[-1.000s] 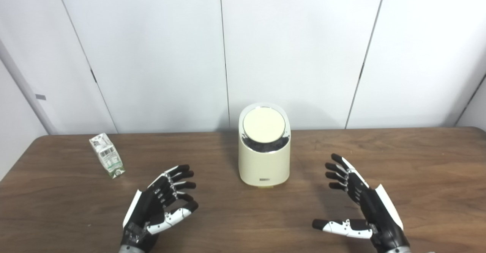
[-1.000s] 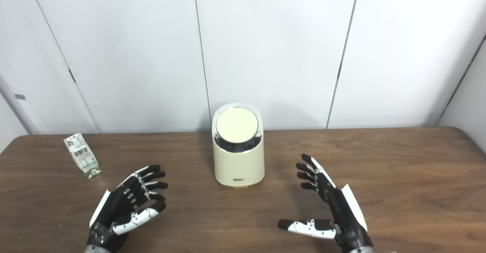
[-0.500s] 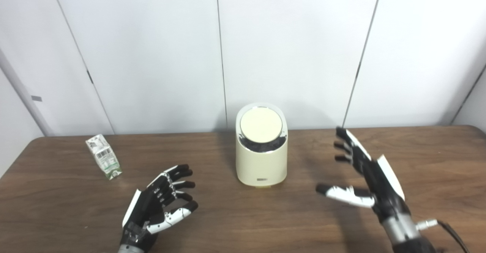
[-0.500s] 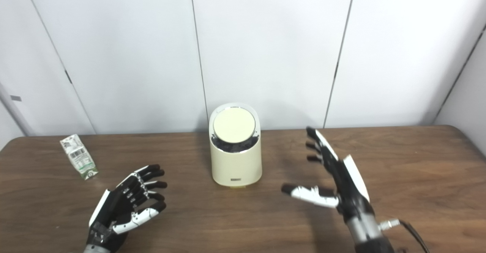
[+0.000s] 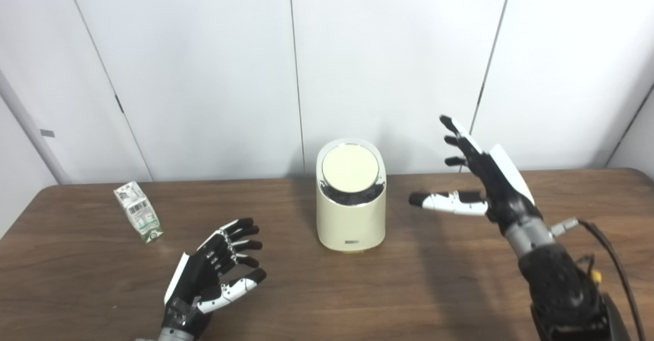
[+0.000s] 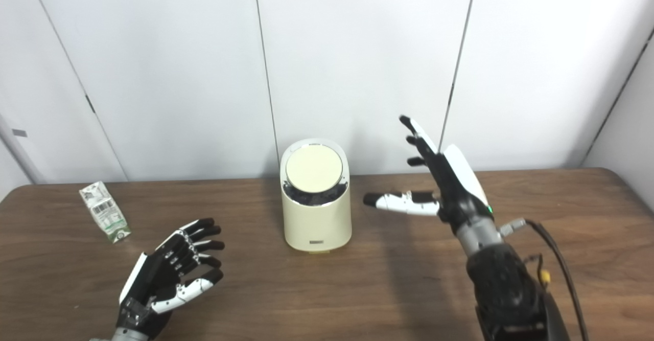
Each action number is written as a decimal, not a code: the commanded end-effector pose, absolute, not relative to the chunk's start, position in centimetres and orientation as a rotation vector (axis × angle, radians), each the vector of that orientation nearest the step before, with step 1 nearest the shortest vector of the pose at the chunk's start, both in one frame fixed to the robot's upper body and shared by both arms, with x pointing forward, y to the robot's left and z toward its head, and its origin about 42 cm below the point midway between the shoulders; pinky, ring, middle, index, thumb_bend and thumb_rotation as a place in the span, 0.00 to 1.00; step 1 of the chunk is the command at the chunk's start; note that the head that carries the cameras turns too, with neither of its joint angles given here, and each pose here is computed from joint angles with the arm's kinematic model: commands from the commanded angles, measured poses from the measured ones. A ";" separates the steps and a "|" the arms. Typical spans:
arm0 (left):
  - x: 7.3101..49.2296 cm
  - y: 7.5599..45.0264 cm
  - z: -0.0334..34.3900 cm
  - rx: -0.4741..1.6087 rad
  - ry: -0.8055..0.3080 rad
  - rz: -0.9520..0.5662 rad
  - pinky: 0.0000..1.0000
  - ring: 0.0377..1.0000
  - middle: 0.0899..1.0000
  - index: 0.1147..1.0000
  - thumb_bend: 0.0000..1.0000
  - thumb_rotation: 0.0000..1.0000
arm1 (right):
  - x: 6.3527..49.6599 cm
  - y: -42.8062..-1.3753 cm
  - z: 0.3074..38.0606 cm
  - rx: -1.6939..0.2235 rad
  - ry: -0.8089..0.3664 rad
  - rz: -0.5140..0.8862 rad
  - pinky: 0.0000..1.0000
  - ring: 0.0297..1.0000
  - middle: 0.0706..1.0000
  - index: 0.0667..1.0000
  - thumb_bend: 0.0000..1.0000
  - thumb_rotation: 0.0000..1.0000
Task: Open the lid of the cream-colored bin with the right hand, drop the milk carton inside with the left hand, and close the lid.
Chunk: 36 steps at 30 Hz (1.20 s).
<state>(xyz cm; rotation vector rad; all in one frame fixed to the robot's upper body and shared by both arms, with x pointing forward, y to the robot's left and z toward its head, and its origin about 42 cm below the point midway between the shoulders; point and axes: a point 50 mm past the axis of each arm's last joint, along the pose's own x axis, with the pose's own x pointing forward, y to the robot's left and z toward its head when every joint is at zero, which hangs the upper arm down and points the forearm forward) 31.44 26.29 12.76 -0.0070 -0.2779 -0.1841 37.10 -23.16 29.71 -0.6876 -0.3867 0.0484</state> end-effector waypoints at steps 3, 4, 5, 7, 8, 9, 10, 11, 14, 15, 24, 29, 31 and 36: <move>32.1 25.9 13.0 -0.010 -0.317 -0.194 0.56 0.69 0.76 0.80 0.65 0.04 | 38.8 -22.5 33.4 -0.741 -0.448 0.039 0.76 0.88 0.94 0.96 0.76 0.36; 32.1 25.8 13.0 -0.010 -0.317 -0.195 0.56 0.69 0.76 0.80 0.65 0.04 | 39.3 -22.2 33.8 -0.751 -0.443 0.042 0.77 0.89 0.95 0.96 0.76 0.35; 32.1 25.8 13.1 -0.011 -0.317 -0.195 0.56 0.69 0.76 0.80 0.65 0.03 | 39.8 -22.0 34.2 -0.786 -0.433 0.041 0.77 0.90 0.95 0.96 0.77 0.35; 32.1 25.7 13.1 -0.014 -0.316 -0.199 0.56 0.69 0.76 0.80 0.66 0.05 | 40.7 -21.4 35.0 -0.861 -0.420 0.036 0.73 0.89 0.95 0.97 0.79 0.41; 32.1 25.6 13.1 -0.015 -0.317 -0.201 0.56 0.69 0.76 0.80 0.66 0.05 | 41.0 -21.2 35.3 -0.881 -0.416 0.036 0.71 0.87 0.94 0.96 0.79 0.41; 32.1 25.6 13.1 -0.016 -0.318 -0.202 0.56 0.69 0.76 0.80 0.66 0.05 | 41.3 -21.0 35.5 -0.890 -0.412 0.041 0.70 0.87 0.94 0.96 0.79 0.42; 32.2 25.6 13.1 -0.017 -0.320 -0.204 0.56 0.69 0.77 0.80 0.66 0.05 | 41.6 -20.8 35.6 -0.893 -0.407 0.048 0.70 0.86 0.94 0.96 0.79 0.41; 32.2 25.6 13.1 -0.017 -0.321 -0.204 0.55 0.69 0.77 0.80 0.66 0.05 | 41.7 -20.7 35.7 -0.893 -0.403 0.052 0.70 0.87 0.94 0.96 0.79 0.41; 32.3 25.6 13.0 -0.012 -0.322 -0.208 0.55 0.69 0.76 0.80 0.66 0.05 | 42.4 -20.1 35.9 -0.878 -0.384 0.065 0.62 0.85 0.95 0.97 0.78 0.40; 32.3 25.6 13.0 -0.011 -0.322 -0.208 0.55 0.69 0.76 0.80 0.66 0.05 | 42.6 -19.8 36.0 -0.853 -0.382 0.075 0.60 0.84 0.95 0.97 0.78 0.39; 32.5 25.2 13.0 -0.018 -0.315 -0.207 0.56 0.69 0.77 0.79 0.66 0.03 | 44.5 -17.5 36.1 -0.900 -0.360 0.069 0.67 0.87 0.96 0.97 0.77 0.38; 32.5 25.2 12.9 -0.019 -0.307 -0.203 0.57 0.69 0.77 0.79 0.66 0.02 | 45.1 -16.6 36.1 -0.911 -0.361 0.084 0.72 0.90 0.96 0.97 0.77 0.38; 32.5 25.2 12.8 -0.018 -0.306 -0.202 0.57 0.69 0.77 0.79 0.66 0.03 | 45.4 -16.3 36.1 -0.915 -0.354 0.092 0.73 0.91 0.97 0.97 0.76 0.38; 32.5 25.1 12.8 -0.014 -0.310 -0.204 0.56 0.70 0.77 0.80 0.66 0.05 | 46.3 -15.6 35.8 -0.911 -0.370 0.103 0.75 0.91 0.97 0.96 0.79 0.38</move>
